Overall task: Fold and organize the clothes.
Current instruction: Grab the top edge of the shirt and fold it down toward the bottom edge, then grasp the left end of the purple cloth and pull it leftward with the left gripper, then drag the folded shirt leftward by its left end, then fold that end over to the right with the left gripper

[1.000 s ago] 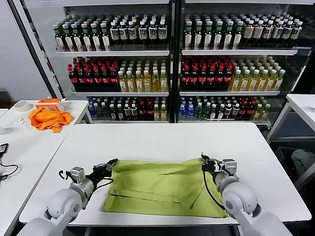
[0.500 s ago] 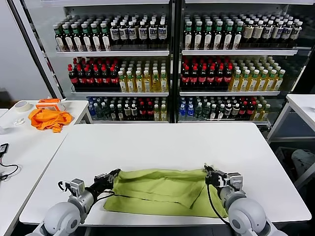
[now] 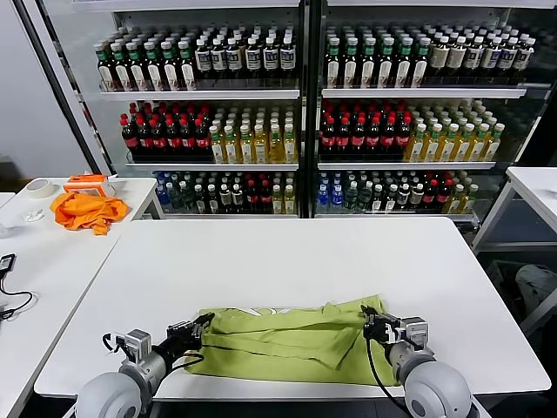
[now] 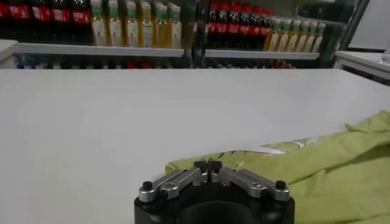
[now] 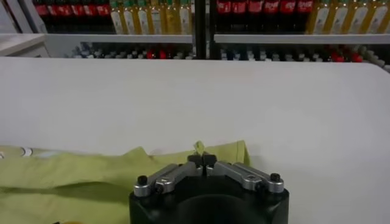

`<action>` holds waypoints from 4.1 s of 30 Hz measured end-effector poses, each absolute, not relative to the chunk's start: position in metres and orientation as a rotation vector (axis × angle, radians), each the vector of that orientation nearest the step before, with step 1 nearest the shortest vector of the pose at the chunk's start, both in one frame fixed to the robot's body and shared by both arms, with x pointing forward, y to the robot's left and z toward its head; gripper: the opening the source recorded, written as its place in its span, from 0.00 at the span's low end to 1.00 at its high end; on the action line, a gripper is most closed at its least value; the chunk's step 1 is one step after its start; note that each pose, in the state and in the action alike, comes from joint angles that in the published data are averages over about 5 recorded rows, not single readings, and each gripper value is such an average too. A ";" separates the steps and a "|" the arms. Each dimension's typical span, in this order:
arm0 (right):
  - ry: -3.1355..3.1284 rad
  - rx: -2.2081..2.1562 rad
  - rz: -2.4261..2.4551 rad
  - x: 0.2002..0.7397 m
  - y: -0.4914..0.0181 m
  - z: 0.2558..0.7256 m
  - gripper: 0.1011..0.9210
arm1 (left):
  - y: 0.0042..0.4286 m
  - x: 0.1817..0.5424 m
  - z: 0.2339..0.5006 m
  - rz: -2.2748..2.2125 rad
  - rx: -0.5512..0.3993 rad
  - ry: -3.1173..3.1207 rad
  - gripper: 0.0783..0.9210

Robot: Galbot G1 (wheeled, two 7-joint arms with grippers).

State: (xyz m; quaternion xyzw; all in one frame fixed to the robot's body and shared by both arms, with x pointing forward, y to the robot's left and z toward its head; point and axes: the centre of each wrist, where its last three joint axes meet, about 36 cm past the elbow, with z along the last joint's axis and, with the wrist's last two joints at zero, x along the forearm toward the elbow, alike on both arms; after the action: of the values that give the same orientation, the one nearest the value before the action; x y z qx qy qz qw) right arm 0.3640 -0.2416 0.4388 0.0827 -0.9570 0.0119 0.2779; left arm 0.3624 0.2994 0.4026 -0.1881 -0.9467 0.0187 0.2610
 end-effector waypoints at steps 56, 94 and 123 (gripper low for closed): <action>-2.701 0.124 0.157 0.312 -0.275 0.440 0.88 | 0.256 0.331 0.399 0.197 -0.185 -2.568 0.88; -2.702 0.028 0.203 0.305 -0.281 0.434 0.88 | 0.239 0.333 0.399 0.004 -0.090 -2.568 0.03; -2.713 -0.026 0.224 0.307 -0.291 0.438 0.88 | 0.317 0.348 0.494 -0.109 -0.009 -2.709 0.03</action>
State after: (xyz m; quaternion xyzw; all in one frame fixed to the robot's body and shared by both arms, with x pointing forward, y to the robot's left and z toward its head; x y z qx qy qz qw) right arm 0.3069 -0.2912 0.4380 -0.0092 -0.9747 0.0806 0.2081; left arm 0.3481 0.3175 0.4938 -0.0034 -0.9761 -0.0393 0.2137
